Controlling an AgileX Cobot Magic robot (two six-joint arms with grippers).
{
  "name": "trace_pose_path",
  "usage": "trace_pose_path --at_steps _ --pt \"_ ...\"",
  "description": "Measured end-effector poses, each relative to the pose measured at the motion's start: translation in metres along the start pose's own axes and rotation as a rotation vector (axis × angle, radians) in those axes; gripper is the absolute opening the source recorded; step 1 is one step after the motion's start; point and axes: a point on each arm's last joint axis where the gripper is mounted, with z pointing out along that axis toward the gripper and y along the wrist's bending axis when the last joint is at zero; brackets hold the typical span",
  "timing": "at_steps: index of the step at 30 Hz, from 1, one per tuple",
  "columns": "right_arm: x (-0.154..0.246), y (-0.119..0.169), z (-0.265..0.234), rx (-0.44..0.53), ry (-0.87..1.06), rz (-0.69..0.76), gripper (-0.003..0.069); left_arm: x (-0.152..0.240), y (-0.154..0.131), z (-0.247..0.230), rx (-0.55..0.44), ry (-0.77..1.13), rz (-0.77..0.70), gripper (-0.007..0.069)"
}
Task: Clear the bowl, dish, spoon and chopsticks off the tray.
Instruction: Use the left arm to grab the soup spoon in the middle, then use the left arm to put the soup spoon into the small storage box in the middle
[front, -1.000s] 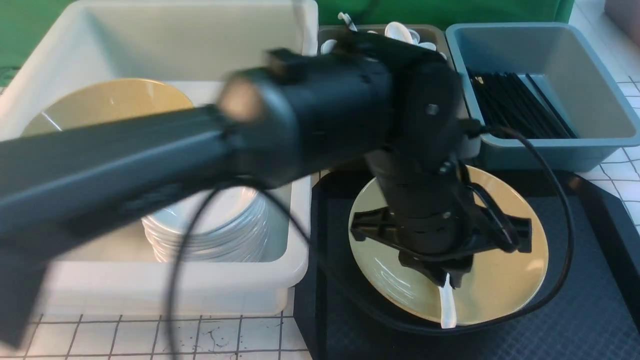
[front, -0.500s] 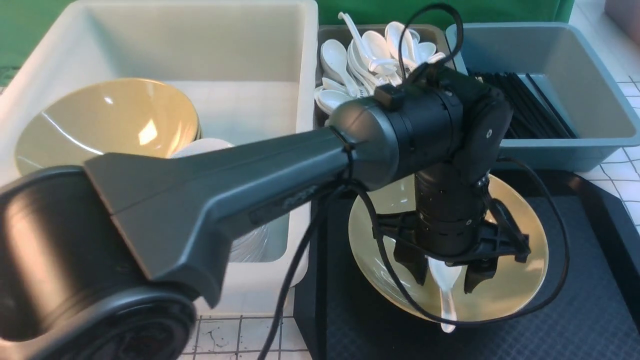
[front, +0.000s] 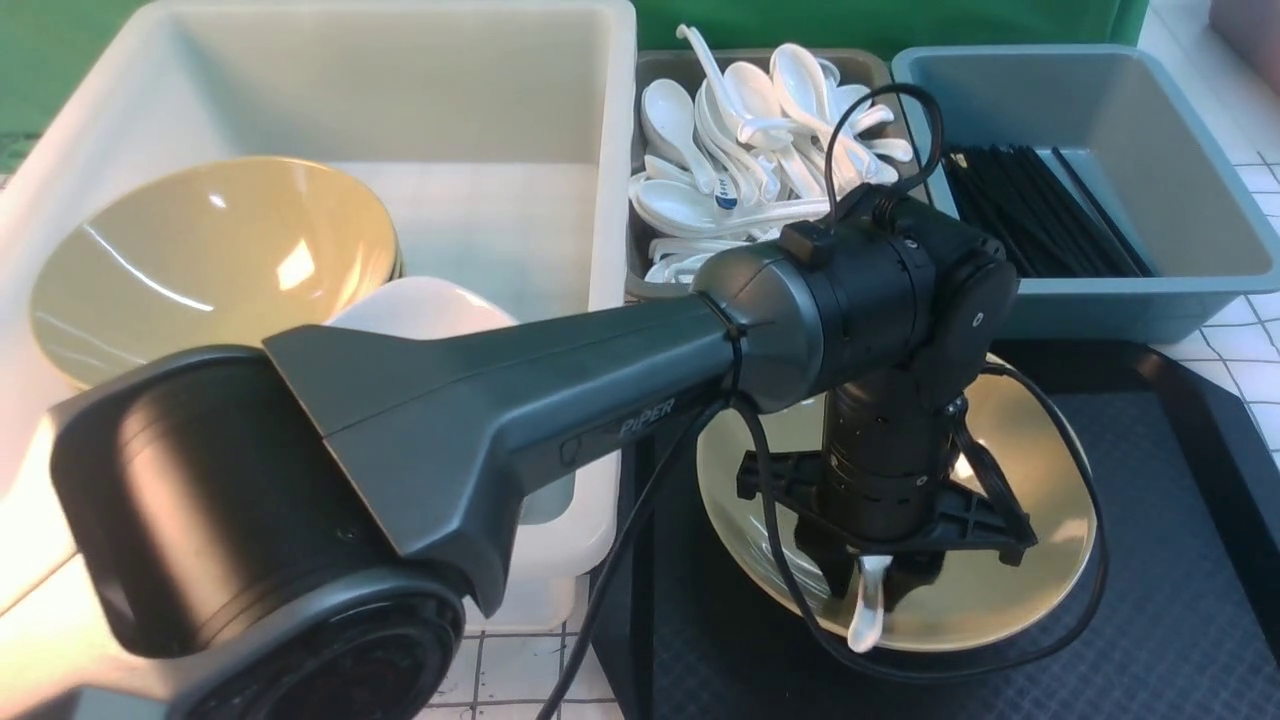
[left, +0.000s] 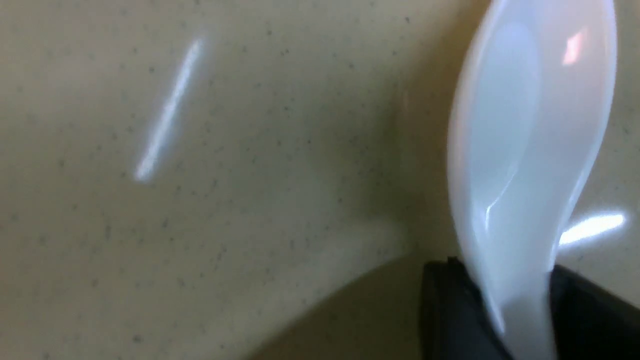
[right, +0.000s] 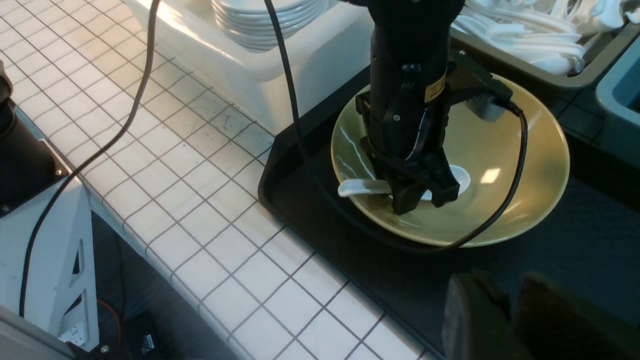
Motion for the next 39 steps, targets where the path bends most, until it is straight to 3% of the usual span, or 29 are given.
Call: trace_pose_path --at_steps 7,12,17,23,27,39 --pt "0.0 0.0 0.0 0.005 -0.002 0.012 0.013 -0.012 -0.004 -0.026 -0.005 -0.095 0.04 0.0107" --pt "-0.003 -0.008 0.0 0.092 -0.034 0.065 0.013 -0.031 -0.002 -0.108 0.002 -0.376 0.069 0.0104" --pt "-0.005 -0.014 -0.001 0.147 -0.057 0.081 0.0132 -0.057 0.034 -0.154 0.052 -0.609 0.002 0.0013" --pt "-0.005 -0.014 -0.001 0.149 -0.059 0.091 0.0133 -0.095 0.085 -0.15 0.12 -0.781 -0.109 0.0015" --pt "-0.005 -0.014 -0.001 0.148 -0.058 0.091 0.0138 -0.115 0.103 -0.136 0.119 -0.873 -0.123 0.0015" --pt "-0.004 -0.012 -0.001 0.133 -0.052 0.09 0.0141 -0.14 0.119 -0.089 0.043 -0.925 -0.111 0.0015"
